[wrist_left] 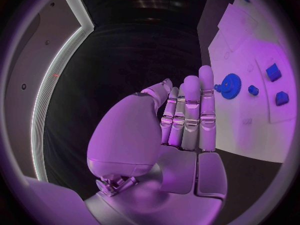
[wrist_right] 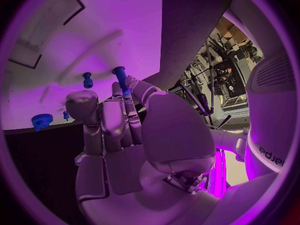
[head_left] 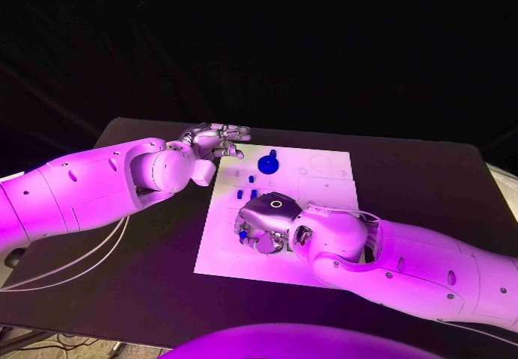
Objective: Assemble the parts on the task board
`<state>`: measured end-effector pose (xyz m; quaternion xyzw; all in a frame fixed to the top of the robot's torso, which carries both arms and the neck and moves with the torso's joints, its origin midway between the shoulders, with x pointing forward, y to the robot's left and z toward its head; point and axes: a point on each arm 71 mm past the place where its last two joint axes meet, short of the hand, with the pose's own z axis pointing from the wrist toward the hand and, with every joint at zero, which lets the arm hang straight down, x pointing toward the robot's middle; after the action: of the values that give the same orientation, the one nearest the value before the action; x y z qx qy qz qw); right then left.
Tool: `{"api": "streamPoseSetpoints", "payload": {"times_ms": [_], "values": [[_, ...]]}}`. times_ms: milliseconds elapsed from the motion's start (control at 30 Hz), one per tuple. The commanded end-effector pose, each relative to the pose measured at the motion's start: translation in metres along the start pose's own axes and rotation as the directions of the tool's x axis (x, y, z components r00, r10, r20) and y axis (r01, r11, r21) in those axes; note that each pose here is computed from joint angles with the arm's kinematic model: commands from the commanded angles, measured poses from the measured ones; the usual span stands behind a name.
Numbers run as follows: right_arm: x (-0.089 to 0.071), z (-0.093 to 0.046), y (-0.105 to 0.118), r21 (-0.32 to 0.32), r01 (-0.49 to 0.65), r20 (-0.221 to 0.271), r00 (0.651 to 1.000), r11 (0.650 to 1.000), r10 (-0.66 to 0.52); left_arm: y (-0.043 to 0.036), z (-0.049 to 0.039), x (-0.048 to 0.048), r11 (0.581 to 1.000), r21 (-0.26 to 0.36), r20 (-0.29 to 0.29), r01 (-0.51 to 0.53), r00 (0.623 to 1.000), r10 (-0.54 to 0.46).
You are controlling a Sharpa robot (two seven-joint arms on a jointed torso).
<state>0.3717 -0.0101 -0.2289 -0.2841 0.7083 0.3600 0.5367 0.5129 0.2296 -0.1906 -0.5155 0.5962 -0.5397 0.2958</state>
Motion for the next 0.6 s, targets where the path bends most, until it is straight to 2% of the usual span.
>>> {"api": "streamPoseSetpoints", "payload": {"times_ms": [33,167,333,467,533,600], "values": [[0.003,-0.001,0.001,0.002,0.018,0.011,1.000,1.000,-0.018,-0.0006,0.0002,0.0024,1.000,0.005,-0.020,-0.001,1.000,0.001],[-0.002,-0.006,-0.002,0.005,-0.004,0.080,0.997,1.000,0.004,-0.0006,0.0002,0.0021,1.000,0.004,-0.020,-0.002,1.000,0.002],[-0.010,-0.020,-0.008,0.010,-0.043,0.156,0.987,0.999,0.041,-0.0007,0.0000,0.0008,1.000,0.004,-0.018,-0.004,1.000,0.004],[-0.025,-0.041,-0.021,0.037,-0.087,0.228,0.971,0.996,0.076,-0.0008,-0.0004,-0.0009,1.000,0.004,-0.014,-0.005,1.000,0.005],[-0.035,-0.055,-0.032,0.074,-0.122,0.258,0.961,0.990,0.099,-0.0008,-0.0008,-0.0017,1.000,0.004,-0.012,-0.005,1.000,0.005],[-0.043,-0.068,-0.045,0.128,-0.164,0.266,0.956,0.978,0.125,-0.0008,-0.0013,-0.0026,1.000,0.003,-0.010,-0.006,1.000,0.006]]}}
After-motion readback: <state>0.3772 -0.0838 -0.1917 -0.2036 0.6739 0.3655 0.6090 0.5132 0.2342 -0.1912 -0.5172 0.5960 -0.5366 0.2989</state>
